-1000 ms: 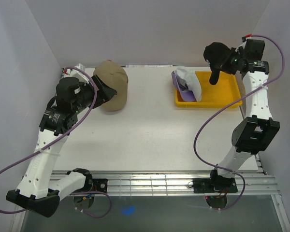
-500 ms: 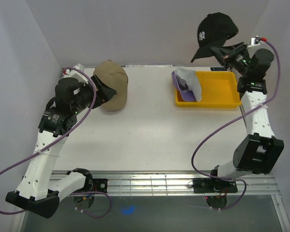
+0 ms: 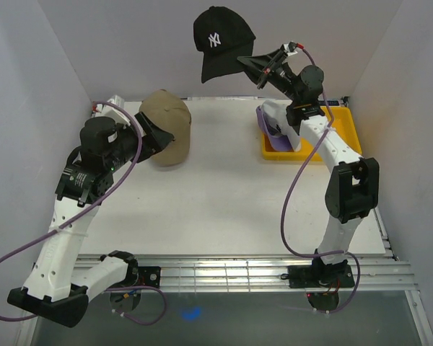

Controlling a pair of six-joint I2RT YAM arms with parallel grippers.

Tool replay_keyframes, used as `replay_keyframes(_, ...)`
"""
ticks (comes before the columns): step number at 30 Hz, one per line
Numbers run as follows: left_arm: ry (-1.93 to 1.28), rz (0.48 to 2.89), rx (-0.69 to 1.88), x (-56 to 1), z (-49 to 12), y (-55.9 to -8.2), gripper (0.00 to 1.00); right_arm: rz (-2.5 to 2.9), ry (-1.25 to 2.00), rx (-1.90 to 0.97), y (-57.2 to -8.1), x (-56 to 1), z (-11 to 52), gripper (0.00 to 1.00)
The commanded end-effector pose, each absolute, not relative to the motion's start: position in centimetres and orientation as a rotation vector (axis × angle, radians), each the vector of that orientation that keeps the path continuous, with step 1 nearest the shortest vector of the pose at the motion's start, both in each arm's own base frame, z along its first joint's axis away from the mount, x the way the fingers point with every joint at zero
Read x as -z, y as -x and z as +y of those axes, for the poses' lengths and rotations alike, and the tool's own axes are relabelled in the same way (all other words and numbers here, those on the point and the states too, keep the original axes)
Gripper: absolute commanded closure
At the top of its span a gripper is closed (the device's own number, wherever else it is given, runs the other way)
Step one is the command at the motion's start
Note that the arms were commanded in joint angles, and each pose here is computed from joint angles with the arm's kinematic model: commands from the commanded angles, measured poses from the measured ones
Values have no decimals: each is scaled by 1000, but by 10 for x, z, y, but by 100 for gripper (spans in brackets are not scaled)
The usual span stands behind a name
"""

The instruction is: Stack the hats

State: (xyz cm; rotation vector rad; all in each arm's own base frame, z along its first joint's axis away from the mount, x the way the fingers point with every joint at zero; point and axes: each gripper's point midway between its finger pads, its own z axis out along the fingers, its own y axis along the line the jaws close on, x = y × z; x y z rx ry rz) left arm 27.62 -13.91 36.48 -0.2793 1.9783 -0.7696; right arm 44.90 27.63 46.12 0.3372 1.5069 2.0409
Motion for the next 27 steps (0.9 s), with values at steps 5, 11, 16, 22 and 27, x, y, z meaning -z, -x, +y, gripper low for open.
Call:
replay_keyframes(5,279,1887,815,-399,-143,-283,7,1289,-256,-2239,-433,-507,307,92)
replay_keyframes(11,287,1842,811,-419,-145,-299,4,1253,-241,-2392,-435,-499,340,92)
replay_keyframes(16,342,1787,765,-430,-138,-319,2,1292,-248,-2425,-435,-481,362,92)
replay_keyframes(22,401,1741,795,-440,-137,-343,2,1259,-254,-2476,-430,-475,361,92)
replay_keyframes(27,451,1733,914,-439,-122,-370,2,1249,-249,-2491,-428,-476,359,92)
